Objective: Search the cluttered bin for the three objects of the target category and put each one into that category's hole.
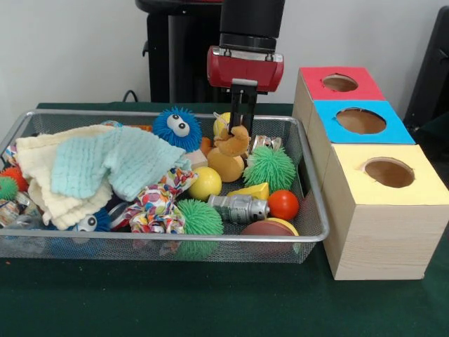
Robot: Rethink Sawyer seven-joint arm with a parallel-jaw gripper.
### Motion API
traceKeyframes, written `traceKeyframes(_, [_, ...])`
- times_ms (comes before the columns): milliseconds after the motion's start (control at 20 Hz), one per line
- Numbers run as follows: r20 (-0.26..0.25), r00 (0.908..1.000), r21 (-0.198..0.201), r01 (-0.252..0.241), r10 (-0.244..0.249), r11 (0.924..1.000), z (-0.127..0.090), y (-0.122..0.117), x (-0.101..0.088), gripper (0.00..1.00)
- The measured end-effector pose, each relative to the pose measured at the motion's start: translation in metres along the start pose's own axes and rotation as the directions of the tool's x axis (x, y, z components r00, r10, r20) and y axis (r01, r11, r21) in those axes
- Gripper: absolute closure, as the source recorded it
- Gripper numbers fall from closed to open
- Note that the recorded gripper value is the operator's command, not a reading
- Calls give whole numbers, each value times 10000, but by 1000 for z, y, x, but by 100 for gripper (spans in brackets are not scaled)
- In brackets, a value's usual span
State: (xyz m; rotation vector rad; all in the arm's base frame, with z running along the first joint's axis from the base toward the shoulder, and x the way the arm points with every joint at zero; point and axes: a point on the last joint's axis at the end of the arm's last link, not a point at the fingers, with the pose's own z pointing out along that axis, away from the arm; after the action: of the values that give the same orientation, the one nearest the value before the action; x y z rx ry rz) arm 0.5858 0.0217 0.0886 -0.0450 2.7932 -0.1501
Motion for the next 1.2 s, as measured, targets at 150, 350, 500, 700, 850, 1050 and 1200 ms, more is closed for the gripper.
traceKeyframes(150, [-290, 9996, 194, -13, 19, 9998, -1, 2, 6, 100])
traceKeyframes(350, [-914, 9953, 624, 378, -320, 9973, -12, 12, 21, 100])
traceKeyframes(500, [-1320, 9903, 785, 542, -435, 9954, -19, 19, 28, 100])
traceKeyframes(700, [-1540, 9875, 829, 456, -324, 9955, -21, 20, 31, 100])
traceKeyframes(850, [-1550, 9878, 854, 263, -128, 9960, -20, 14, 29, 100])
traceKeyframes(1050, [-1550, 9879, 879, 124, 14, 9961, -20, 10, 28, 100])
traceKeyframes(1200, [-1550, 9879, 886, 85, 54, 9960, -20, 10, 28, 100])
